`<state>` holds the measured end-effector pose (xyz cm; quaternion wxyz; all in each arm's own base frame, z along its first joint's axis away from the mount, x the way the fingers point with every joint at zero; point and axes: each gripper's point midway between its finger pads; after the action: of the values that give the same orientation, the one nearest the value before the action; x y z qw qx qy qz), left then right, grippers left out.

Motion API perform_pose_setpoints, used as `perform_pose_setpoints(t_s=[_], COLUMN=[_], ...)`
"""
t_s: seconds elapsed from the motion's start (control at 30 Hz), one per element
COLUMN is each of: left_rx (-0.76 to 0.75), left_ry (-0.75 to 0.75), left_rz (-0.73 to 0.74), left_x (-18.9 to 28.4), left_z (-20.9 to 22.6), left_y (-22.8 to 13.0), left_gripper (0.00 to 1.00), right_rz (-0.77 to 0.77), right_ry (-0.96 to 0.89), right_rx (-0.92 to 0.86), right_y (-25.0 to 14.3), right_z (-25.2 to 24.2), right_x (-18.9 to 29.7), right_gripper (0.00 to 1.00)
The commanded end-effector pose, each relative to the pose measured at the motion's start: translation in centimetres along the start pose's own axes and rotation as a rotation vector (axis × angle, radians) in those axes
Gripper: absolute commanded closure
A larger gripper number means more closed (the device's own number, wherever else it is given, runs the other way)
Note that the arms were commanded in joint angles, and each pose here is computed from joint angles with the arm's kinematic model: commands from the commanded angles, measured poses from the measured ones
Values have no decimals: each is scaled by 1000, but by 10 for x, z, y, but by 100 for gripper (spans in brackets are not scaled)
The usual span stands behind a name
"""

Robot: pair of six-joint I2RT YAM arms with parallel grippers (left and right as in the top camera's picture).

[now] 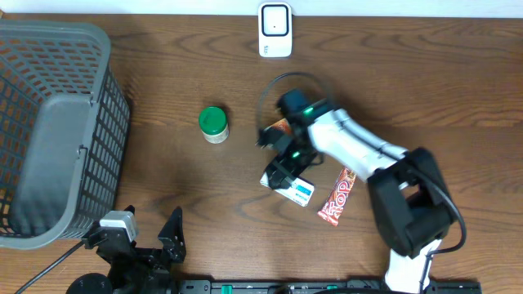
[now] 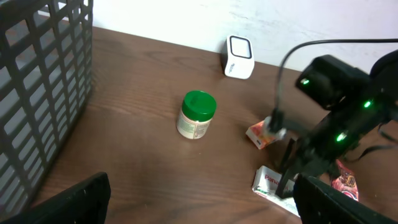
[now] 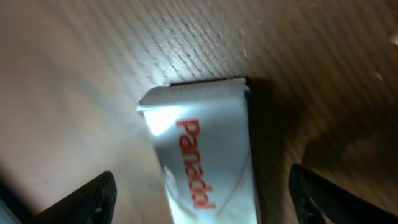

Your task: Scan the item barcode

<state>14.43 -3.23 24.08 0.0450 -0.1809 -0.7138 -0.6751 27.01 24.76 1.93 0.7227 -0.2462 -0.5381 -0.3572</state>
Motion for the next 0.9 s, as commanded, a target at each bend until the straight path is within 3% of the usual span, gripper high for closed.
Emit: perform_pose_setpoints(t_s=[0.0,0.3,0.5,0.67,0.8,0.87], left_rx=[-3,-3,-3,-3,-3,-4], left_ry=[-17,-17,-17,-17,-17,-17], left_rz=[1,1,1,1,1,1], left_x=[0,0,0,0,0,0], left_z=[-3,-3,-3,-3,-3,-3], left_y=[0,0,0,0,0,0], left_gripper=[6,6,6,6,6,6], right_rz=[7,54,70,85,101,93], right_ry=[-345,-387,-210,-163,-164,-164], right_rx=[-2,16,54,62,37,30], right_y=[3,-12,-19,-27,-34,-33], right_z=[-26,-24,1,6,4,4], right_x=[1,-8,-24,-33,-37,-37], right_gripper=[14,16,25,38,55,56])
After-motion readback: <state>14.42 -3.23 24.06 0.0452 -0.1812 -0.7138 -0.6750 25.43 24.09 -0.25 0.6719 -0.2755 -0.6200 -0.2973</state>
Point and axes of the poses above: each gripper's point midway between its finger pads, its own x axis back along the fingers, its own z axis along the line the jaws close on, y = z × x, and after that the axes turned 12 degrees about -x, right-handed
